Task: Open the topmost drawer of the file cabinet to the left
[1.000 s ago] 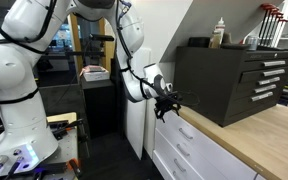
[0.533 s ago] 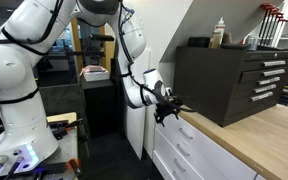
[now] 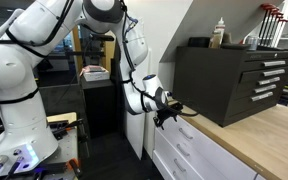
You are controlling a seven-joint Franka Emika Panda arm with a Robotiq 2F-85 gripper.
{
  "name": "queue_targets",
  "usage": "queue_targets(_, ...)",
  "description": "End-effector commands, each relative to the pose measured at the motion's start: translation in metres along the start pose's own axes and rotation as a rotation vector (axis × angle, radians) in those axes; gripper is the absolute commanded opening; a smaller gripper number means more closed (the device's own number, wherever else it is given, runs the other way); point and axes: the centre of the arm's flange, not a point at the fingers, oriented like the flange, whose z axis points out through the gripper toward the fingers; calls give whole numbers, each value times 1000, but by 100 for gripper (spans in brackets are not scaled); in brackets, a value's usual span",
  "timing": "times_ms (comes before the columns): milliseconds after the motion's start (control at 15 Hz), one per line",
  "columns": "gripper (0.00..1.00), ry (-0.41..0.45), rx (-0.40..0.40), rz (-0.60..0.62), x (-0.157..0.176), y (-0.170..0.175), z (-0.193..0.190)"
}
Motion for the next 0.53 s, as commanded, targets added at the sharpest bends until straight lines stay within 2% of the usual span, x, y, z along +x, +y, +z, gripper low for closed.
queue_targets(0,100,21,-30,-46,-6,2,14)
queue_targets(467,100,20,-93,-100,-5,23,40)
